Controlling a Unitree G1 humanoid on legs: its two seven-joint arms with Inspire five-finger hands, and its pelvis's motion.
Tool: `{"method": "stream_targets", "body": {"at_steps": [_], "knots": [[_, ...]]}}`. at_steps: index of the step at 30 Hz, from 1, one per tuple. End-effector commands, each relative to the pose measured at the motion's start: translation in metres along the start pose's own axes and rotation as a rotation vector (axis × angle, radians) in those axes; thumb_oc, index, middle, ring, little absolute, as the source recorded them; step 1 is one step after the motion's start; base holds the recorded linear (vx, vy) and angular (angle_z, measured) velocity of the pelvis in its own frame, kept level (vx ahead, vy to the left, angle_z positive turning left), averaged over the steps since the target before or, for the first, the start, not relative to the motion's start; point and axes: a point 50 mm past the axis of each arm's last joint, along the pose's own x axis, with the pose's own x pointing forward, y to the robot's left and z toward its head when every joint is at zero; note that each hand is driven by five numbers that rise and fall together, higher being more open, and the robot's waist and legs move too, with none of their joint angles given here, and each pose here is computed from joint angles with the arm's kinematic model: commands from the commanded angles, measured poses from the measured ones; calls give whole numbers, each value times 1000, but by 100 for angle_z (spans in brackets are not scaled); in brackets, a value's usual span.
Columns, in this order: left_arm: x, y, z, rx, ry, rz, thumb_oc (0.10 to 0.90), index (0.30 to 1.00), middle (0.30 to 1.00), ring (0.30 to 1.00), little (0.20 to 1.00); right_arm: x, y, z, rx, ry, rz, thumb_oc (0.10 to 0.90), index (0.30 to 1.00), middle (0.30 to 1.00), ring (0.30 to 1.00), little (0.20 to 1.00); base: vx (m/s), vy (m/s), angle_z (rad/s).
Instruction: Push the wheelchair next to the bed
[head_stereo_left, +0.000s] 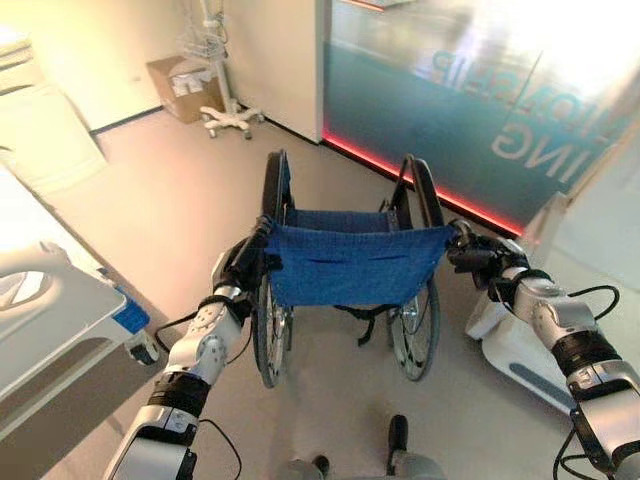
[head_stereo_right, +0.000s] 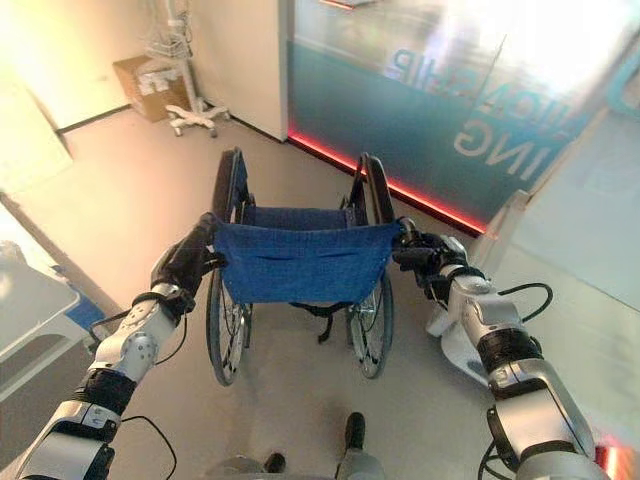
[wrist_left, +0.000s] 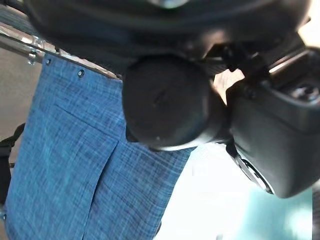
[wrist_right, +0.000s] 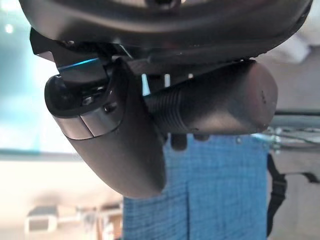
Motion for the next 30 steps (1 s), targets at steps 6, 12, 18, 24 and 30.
{"method": "stream_targets", "body": {"at_steps": [6,12,18,24,30], "knots": [[-5,-40,19,-83,-88,-113,400,300,300,300,300,-13,101,67,47,-294,482,400,300,300,300,300,228,-337,74],[-5,-38,19,-86,-104,-103,400,300,300,300,300,-10,104,66,33,-309,454,400,300,300,300,300,250,-122,34],[-6,-43,9,-81,-83,-115,400,300,300,300,300,-8,99,66,16,-307,399,400,300,300,300,300,416,8,19],[-3,-22,21,-21,-107,-62,400,300,300,300,300,-3,100,57,24,-290,407,400,300,300,300,300,468,92,-37],[2,-16,22,-7,-101,-43,400,300,300,300,300,-6,93,34,54,-279,418,400,300,300,300,300,393,264,-4]]}}
